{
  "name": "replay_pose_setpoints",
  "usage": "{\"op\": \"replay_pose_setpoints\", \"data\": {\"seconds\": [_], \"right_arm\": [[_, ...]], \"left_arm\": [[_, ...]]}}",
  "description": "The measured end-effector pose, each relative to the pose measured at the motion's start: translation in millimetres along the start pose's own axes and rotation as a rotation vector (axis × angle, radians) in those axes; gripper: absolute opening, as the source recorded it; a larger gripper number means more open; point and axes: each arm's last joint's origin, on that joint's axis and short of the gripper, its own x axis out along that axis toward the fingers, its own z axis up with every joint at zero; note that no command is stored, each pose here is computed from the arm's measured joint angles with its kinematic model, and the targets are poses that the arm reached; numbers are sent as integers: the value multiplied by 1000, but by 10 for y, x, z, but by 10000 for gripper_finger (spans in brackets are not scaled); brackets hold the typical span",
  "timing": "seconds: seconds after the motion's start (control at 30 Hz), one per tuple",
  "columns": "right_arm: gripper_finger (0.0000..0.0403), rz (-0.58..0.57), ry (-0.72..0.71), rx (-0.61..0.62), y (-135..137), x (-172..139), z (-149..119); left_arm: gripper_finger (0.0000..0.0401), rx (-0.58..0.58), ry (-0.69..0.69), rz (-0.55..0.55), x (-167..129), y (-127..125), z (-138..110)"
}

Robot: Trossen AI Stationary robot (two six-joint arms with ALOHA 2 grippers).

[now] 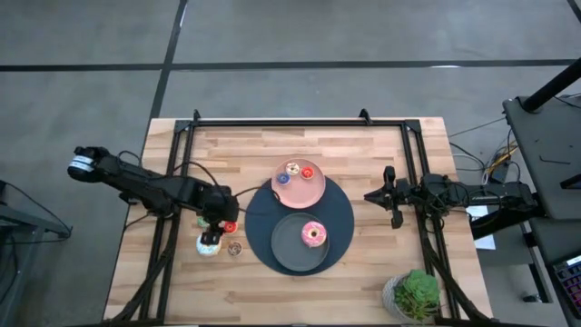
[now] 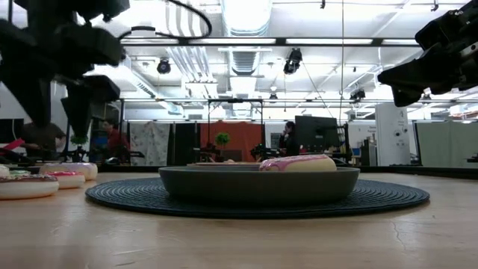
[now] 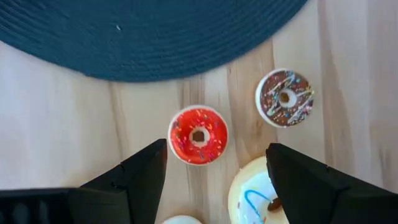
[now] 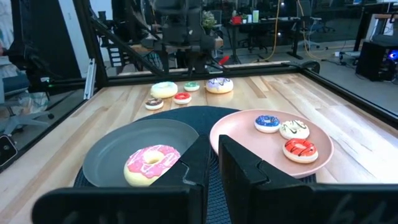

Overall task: Pick & Place donuts
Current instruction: Put the small orange donut on the pink plate

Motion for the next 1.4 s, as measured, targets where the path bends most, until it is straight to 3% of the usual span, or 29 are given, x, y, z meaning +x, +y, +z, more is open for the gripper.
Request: {"op": "replay_pose_setpoints", "data": {"seconds": [0.57, 1.4], "right_arm": [[29, 0, 1, 0, 0, 0, -1], [29, 0, 1, 0, 0, 0, 0]], "left_arm": [[245, -114, 132, 24, 283, -11, 159], [246, -231, 131, 80, 319, 4, 165]]}}
